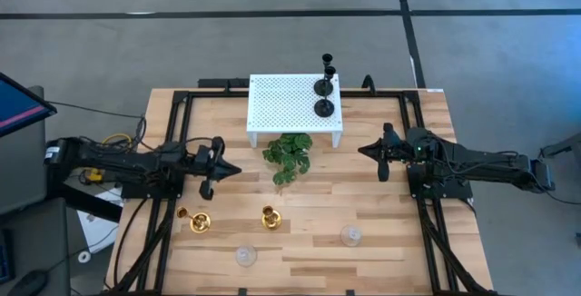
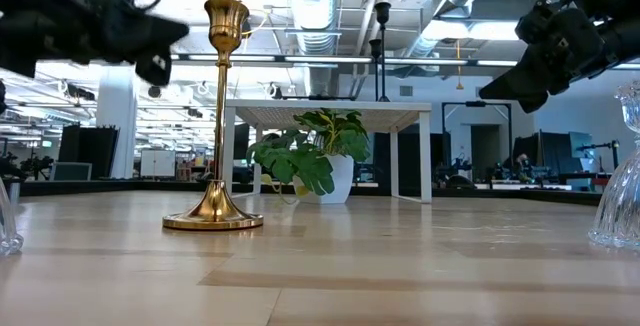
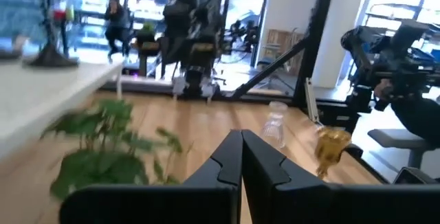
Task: Pick & Place candle stick holders
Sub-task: Put the left gold candle holder on the shelf
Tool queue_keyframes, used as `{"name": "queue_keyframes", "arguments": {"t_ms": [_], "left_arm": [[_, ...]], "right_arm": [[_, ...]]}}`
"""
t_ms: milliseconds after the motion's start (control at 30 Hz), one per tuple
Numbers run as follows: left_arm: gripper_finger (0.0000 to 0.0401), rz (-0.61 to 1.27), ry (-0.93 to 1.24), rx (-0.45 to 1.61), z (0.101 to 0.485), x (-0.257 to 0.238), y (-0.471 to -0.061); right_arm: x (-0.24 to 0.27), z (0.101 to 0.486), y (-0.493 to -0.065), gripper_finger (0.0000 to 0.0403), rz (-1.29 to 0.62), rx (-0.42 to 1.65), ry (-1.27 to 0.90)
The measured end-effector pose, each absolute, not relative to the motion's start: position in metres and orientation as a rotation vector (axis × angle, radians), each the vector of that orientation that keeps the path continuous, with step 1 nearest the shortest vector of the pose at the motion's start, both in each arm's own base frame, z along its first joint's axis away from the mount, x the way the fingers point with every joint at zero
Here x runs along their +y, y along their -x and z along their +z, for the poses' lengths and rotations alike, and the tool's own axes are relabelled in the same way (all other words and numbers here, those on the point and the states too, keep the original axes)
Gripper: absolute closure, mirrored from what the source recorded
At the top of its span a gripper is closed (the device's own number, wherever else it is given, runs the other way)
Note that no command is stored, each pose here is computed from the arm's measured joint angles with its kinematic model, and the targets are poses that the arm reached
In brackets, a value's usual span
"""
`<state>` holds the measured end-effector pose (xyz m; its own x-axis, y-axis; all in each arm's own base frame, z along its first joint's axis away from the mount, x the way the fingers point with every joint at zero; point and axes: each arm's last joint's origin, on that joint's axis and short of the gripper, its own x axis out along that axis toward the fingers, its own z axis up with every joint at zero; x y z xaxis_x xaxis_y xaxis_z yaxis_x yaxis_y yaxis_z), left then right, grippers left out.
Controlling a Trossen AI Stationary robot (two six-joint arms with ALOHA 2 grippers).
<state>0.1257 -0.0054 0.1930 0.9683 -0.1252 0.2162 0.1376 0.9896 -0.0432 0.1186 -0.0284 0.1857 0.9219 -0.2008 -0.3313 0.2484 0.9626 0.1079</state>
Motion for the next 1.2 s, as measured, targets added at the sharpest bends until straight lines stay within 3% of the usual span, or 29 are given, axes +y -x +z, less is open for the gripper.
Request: {"name": "queue_keyframes", "arguments": {"t_ms": [200, 567, 900, 1200], "left_arm": [[0.0398, -0.21, -0.012, -0.236, 0.211, -0.02, -0.132], [0.0398, -0.226, -0.013, -0.098, 0.224, -0.047, -0.168], [0.0398, -0.195, -0.229, 0.011, 0.207, -0.05, -0.184], [0.0398, -0.201, -0.261, 0.049, 0.202, -0.05, -0.183]], "right_arm": [[-0.028, 0.186, -0.119, 0.0403, -0.232, 0.324, -0.149], [-0.028, 0.186, -0.119, 0.0403, -0.232, 0.324, -0.149], [-0.028, 0.186, -0.119, 0.0403, -0.23, 0.325, -0.15], [-0.028, 0.186, -0.119, 0.0403, -0.228, 0.324, -0.15]]}}
